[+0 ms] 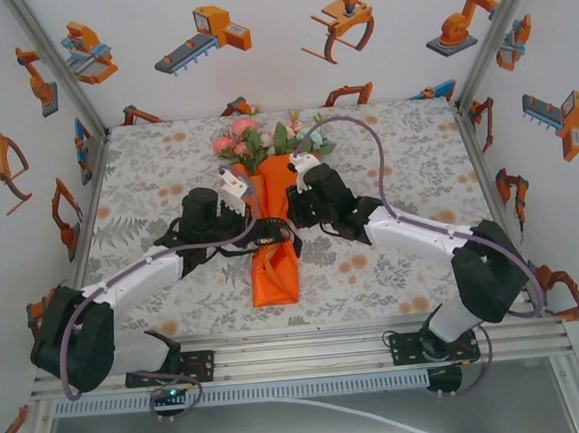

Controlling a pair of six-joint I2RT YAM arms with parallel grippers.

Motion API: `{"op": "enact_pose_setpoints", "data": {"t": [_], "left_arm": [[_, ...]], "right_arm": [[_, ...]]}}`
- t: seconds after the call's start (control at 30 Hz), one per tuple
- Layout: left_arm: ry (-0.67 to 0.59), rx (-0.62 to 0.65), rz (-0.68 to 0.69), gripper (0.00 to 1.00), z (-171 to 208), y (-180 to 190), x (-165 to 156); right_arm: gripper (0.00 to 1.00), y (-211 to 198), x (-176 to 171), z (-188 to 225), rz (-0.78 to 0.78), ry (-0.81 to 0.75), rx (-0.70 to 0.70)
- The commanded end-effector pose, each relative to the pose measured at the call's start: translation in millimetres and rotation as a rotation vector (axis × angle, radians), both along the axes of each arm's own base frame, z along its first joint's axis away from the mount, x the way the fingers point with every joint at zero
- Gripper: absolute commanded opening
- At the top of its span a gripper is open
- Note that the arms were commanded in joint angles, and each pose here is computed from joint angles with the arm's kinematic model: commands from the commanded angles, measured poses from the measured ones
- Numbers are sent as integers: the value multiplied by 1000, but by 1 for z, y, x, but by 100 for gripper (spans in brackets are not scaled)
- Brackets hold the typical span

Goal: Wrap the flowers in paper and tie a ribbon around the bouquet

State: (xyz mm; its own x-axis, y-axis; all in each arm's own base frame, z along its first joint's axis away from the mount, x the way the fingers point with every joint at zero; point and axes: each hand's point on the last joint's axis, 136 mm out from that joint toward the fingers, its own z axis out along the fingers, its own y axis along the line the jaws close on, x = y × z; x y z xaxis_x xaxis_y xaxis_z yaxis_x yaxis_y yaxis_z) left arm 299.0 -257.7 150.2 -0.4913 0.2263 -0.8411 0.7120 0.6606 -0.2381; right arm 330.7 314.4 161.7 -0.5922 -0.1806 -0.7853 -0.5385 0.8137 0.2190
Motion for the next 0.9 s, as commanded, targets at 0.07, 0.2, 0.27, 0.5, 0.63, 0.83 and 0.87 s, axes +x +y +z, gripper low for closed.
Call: {"op": "enact_pose_setpoints", "data": {"t": [0.07,0.2,0.27,0.5,0.63,0.83,0.87], "left_arm": [[84,-31,66,0,-1,-5,10],[90,-16,84,0,-5,-4,13],[97,-1,91,0,-9,-2,14],[98,20,114,0,-13,3,15],[90,22,116,0,-11,3,15],[98,24,129,0,-14,4,17],[100,25,131,0,-15,4,17]], "right_arm": [[38,7,1,-21,-61,152,8],[38,20,-2,-29,-36,204,59],[38,26,-4,-30,-20,221,84],[42,31,-8,-34,3,247,109],[51,31,-12,-34,14,245,130],[40,36,-13,-43,33,272,123],[37,37,-14,-44,36,278,122]]}}
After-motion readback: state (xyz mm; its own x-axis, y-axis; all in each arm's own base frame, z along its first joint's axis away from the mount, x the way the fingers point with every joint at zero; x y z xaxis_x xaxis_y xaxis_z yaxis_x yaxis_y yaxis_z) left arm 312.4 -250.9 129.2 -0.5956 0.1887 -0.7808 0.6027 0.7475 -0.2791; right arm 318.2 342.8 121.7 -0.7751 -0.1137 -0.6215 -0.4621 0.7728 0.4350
